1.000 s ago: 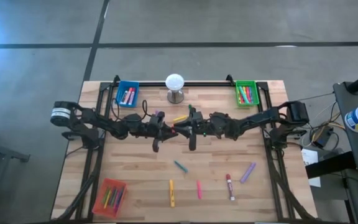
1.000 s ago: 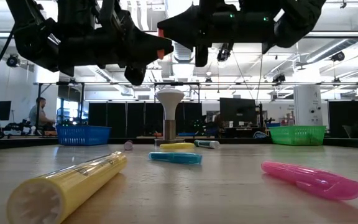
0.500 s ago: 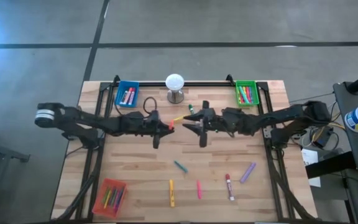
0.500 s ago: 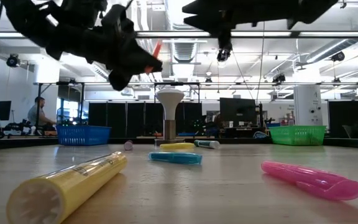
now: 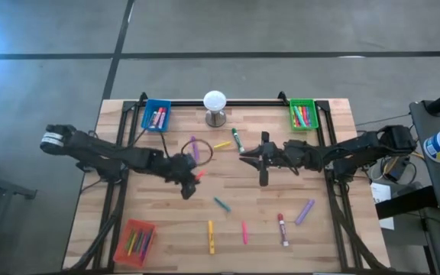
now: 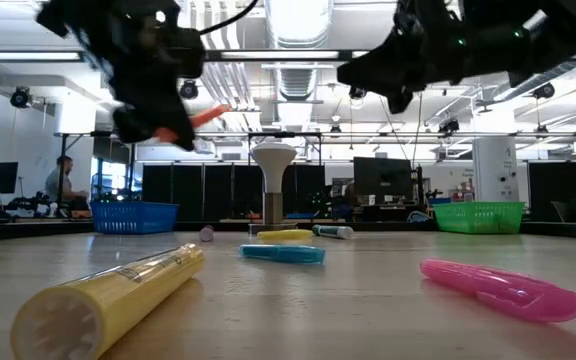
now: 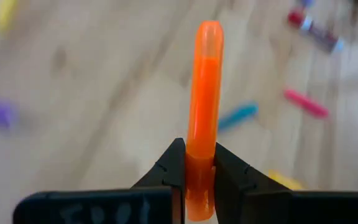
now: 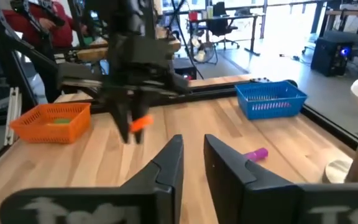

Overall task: Pick & Place Markers
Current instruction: Put the orange pen into the orange bin

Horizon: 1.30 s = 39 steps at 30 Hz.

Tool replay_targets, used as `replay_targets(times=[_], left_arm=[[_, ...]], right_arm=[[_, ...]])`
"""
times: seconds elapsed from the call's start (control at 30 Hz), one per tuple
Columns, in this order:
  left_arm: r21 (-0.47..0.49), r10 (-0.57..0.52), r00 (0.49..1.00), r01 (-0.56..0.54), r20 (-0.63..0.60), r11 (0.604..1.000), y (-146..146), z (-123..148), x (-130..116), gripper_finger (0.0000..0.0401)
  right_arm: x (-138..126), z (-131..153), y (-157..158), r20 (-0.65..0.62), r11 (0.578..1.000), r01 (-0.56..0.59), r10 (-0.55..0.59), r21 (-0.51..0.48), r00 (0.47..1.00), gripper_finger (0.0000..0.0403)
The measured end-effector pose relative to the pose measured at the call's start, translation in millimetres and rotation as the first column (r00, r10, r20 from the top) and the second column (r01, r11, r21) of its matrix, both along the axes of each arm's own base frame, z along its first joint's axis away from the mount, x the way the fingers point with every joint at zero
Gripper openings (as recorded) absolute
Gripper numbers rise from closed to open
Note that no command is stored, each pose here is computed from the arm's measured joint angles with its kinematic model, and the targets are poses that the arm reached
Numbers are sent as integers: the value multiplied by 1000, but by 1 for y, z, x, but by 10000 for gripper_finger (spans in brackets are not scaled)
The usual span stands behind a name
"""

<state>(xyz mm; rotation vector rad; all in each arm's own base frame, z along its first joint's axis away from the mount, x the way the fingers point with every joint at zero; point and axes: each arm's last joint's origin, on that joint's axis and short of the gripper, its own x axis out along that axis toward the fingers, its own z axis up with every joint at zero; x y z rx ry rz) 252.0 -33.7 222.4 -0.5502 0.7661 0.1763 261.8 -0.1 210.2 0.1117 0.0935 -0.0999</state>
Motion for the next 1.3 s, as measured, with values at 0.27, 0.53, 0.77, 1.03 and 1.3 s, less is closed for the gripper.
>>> replay_targets(times=[0.27,0.53,0.77,1.03,1.3], left_arm=[[-239,26,978,-75,-205,968,-60,-2,-26,40],[-389,48,946,-178,-321,904,-122,-4,-66,42],[-395,81,866,-307,-494,866,-155,-4,-113,42],[-411,96,800,-402,-592,818,-173,-7,-147,42],[-404,116,778,-440,-618,802,-173,-11,-151,64]], right_arm=[[-16,-16,0,30,1000,-2,2,-7,1000,37],[-23,-23,0,15,1000,-3,3,-5,1000,36],[-25,-26,0,4,1000,-4,4,-5,1000,36],[-25,-25,0,6,1000,-5,5,-14,1000,36],[-25,-22,0,34,999,-6,7,-34,999,36]])
